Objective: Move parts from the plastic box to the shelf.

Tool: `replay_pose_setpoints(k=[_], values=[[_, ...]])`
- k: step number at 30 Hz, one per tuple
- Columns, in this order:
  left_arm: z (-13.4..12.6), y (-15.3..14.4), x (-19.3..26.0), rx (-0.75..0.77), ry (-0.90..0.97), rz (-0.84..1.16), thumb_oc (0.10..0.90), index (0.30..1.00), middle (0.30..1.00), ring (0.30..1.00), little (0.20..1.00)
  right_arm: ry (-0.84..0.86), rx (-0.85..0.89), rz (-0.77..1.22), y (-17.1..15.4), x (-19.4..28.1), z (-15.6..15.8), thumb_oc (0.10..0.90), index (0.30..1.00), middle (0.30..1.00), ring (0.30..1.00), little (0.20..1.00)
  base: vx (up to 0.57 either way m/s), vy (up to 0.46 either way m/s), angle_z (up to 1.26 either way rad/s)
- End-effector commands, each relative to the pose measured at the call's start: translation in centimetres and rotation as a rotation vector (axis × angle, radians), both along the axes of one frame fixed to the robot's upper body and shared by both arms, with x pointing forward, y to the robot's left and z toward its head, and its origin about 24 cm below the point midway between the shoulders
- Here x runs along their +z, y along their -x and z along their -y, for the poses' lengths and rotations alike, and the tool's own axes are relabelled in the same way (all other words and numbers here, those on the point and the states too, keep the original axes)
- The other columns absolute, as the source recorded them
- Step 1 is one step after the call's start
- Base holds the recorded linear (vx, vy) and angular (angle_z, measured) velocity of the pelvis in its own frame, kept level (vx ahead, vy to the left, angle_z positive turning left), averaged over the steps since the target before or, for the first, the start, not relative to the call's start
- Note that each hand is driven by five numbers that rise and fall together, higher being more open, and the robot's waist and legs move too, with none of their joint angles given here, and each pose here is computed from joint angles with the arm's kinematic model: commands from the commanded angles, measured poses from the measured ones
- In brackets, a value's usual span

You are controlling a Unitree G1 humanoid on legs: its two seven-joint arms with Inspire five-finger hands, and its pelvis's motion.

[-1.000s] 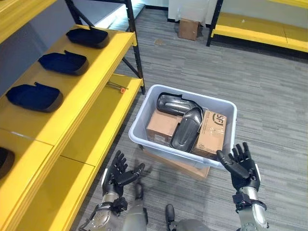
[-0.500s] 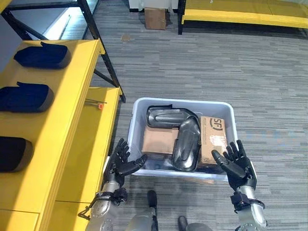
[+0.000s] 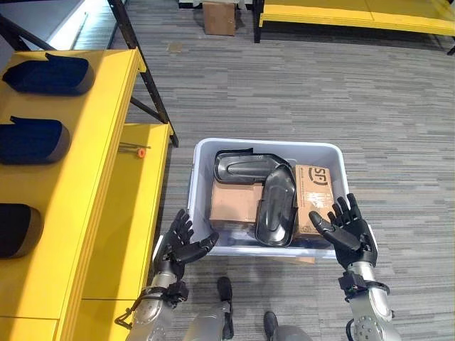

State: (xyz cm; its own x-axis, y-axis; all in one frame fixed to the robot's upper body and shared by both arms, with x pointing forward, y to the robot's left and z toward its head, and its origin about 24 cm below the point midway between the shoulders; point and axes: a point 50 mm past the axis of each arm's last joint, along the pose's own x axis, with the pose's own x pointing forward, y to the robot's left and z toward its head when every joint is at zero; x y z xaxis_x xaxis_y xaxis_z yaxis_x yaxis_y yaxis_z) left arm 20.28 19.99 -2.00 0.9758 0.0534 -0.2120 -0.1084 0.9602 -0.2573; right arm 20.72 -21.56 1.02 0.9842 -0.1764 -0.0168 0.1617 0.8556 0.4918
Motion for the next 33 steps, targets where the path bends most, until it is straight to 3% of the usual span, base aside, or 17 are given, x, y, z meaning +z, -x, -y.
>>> replay_pose_setpoints(k=[1,10,17,33], values=[[-1.4,-1.0,3.8,0.006,-0.066,0.190,0.900,1.000,1.000,1.000,1.000,0.069,-0.025,0.261,-1.0,4.8,0.2,0.900,1.000,1.000,1.000,1.000,0.14,0.032,0.18],[-3.1,0.2,2.9,0.098,-0.061,0.149,0.900,1.000,1.000,1.000,1.000,0.019,-0.040,0.245,-0.3,4.3,0.2,0.900,1.000,1.000,1.000,1.000,0.15,-0.204,0.12],[-1.5,0.7,2.2,0.029,0.006,0.132,0.900,1.000,1.000,1.000,1.000,0.080,-0.024,0.231,-0.1,4.4,1.2,0.900,1.000,1.000,1.000,1.000,0.11,-0.211,0.10],[-1.6,1.5,2.1,0.026,0.014,0.123,0.900,1.000,1.000,1.000,1.000,0.197,-0.049,0.244,-0.3,5.4,2.4,0.900,1.000,1.000,1.000,1.000,0.04,-0.064,-0.01]])
